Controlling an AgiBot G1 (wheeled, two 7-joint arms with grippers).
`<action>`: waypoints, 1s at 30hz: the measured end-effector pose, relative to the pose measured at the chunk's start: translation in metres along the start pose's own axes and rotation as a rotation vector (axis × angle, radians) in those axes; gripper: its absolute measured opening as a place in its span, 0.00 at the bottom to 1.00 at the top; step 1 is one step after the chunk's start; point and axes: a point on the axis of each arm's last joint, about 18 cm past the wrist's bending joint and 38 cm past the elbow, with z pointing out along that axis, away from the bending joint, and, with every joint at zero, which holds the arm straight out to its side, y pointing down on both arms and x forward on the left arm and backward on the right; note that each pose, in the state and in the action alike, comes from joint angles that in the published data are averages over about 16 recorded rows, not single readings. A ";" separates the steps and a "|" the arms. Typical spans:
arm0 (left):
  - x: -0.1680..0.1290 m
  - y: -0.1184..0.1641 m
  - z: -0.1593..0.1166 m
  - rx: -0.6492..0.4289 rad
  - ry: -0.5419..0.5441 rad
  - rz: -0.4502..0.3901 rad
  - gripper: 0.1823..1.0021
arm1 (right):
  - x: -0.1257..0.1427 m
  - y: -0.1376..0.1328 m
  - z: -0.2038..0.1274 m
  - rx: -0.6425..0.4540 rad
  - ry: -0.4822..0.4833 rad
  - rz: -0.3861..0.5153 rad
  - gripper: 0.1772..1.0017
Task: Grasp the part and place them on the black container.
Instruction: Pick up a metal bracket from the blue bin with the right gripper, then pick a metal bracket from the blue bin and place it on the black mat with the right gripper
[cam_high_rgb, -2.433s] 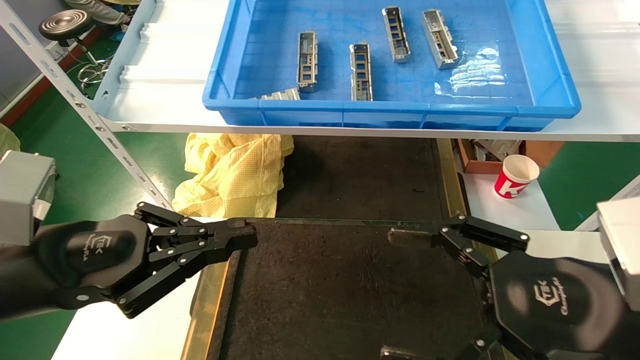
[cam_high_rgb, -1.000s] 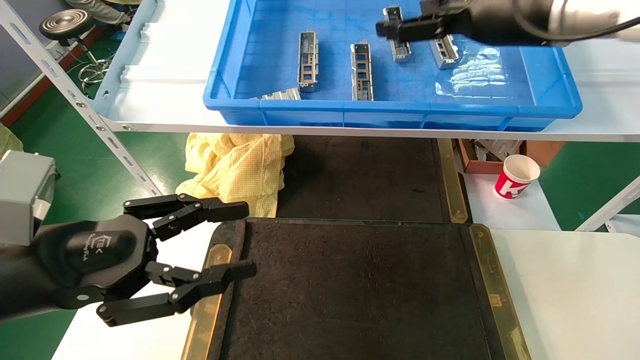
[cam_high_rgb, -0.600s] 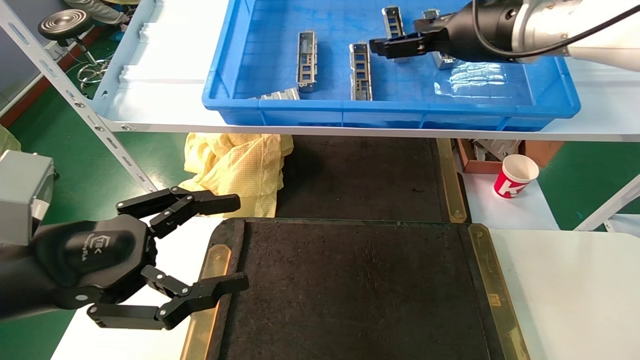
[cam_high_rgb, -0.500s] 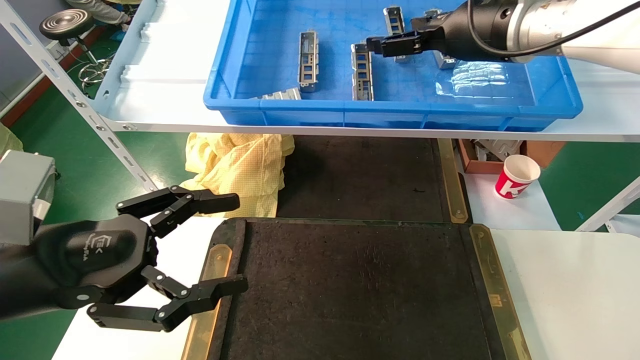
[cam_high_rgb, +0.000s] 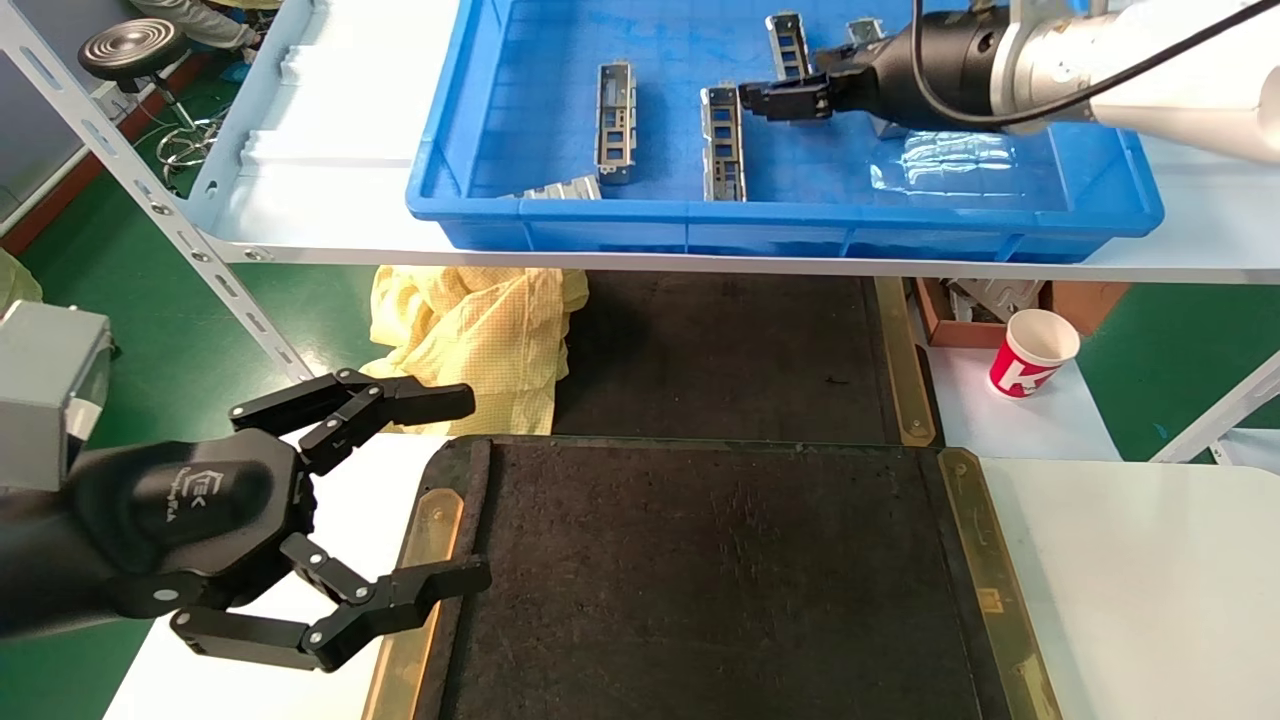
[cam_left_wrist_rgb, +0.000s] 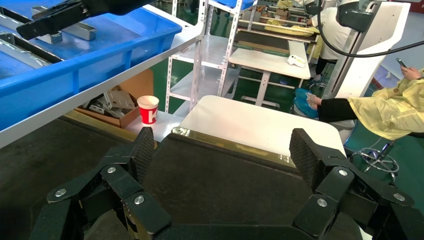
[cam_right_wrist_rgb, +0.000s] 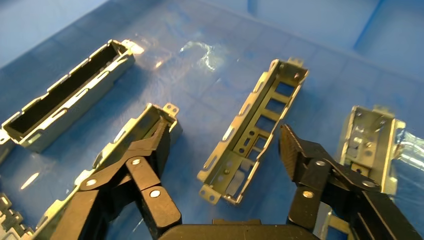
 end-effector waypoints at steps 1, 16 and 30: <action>0.000 0.000 0.000 0.000 0.000 0.000 0.99 | 0.000 0.001 0.000 -0.002 0.001 -0.001 0.82; 0.000 0.000 0.000 0.000 0.000 0.000 1.00 | 0.004 0.001 -0.001 0.009 0.015 -0.012 0.42; 0.000 0.000 0.000 0.000 0.000 0.000 1.00 | 0.017 -0.033 -0.042 0.104 -0.055 -0.053 0.20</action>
